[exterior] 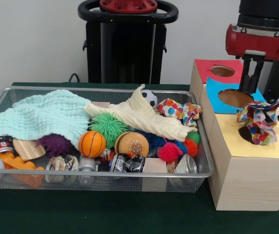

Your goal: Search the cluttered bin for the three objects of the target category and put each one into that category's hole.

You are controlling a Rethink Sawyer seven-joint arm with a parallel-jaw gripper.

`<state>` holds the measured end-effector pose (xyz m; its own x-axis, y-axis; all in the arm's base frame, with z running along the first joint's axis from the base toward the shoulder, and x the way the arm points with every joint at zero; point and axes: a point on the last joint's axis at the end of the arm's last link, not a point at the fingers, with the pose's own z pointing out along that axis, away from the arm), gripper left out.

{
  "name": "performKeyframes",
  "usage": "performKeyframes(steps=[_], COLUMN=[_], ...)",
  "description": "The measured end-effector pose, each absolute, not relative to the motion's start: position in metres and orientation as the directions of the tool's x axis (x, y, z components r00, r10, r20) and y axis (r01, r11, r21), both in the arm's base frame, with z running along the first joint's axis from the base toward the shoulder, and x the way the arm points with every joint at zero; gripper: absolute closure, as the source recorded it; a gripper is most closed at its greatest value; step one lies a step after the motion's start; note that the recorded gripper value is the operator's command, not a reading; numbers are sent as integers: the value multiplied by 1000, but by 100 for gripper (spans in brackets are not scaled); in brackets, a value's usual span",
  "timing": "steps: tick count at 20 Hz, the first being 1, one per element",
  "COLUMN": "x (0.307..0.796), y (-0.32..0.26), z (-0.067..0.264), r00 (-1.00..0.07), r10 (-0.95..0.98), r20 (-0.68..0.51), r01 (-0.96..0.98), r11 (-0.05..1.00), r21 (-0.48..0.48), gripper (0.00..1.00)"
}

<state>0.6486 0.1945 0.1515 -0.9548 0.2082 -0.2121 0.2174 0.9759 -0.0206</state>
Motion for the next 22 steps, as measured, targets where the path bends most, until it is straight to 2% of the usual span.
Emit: performKeyframes(steps=[15, 22], x=[644, 640], y=[209, 213], z=[152, 141], r00=[-959, -964], r10=[186, 183], r20=[-212, -196], r01=[195, 191], r11=[981, 981], r21=[-20, -26], gripper=[100, 100])
